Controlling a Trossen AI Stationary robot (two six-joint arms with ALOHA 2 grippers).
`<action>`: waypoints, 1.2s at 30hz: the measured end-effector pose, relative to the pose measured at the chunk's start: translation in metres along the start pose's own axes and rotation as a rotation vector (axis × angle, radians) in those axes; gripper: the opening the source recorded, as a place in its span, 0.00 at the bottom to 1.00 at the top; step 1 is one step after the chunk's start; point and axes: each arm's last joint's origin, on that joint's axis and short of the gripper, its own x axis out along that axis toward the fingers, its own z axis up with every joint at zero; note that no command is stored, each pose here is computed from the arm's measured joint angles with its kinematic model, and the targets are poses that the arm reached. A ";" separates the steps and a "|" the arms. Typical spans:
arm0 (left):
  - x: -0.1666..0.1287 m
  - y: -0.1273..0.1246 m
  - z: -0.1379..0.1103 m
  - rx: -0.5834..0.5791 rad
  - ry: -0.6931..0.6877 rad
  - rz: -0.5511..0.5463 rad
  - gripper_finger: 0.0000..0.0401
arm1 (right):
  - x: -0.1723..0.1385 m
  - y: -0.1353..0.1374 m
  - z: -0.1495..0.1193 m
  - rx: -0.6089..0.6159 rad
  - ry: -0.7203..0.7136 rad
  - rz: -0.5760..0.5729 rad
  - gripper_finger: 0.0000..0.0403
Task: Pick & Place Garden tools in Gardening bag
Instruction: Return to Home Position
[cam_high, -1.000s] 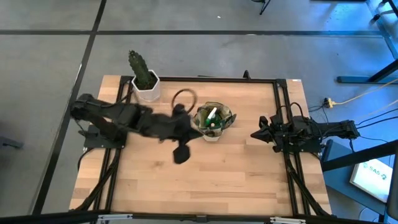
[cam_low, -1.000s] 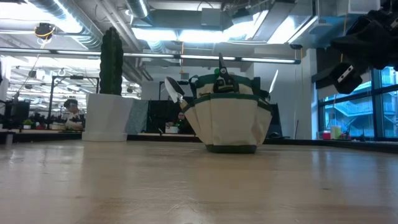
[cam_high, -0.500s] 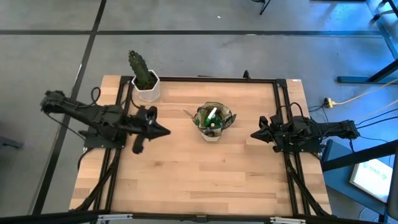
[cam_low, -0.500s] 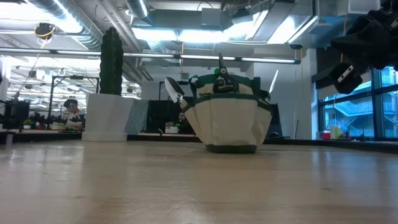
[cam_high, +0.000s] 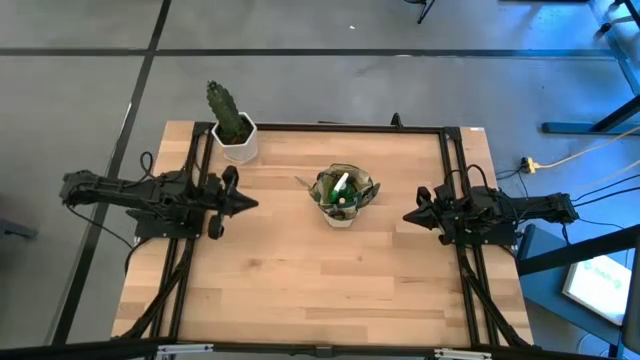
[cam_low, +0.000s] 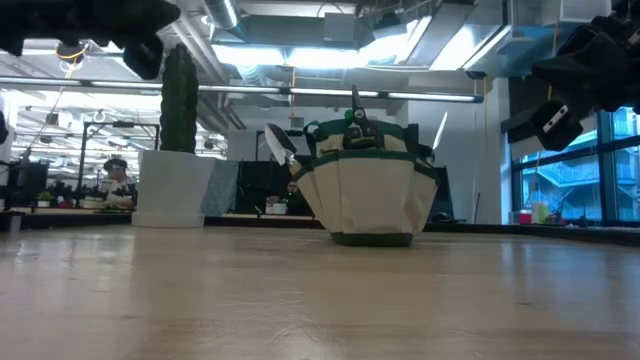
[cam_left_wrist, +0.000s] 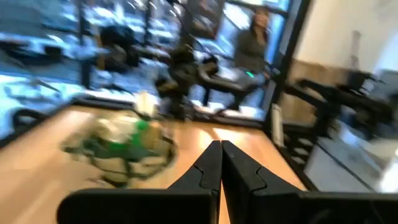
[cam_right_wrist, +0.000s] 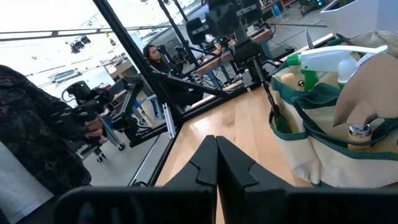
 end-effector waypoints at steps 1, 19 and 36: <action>-0.003 0.002 -0.002 0.006 -0.023 0.023 0.00 | 0.000 0.000 0.000 0.000 0.000 0.000 0.00; -0.023 0.020 -0.050 0.024 -0.082 0.100 0.00 | 0.000 0.000 0.000 0.000 -0.001 -0.002 0.00; -0.023 0.026 -0.074 0.022 0.059 0.149 0.00 | 0.000 0.000 0.000 0.000 -0.001 -0.001 0.00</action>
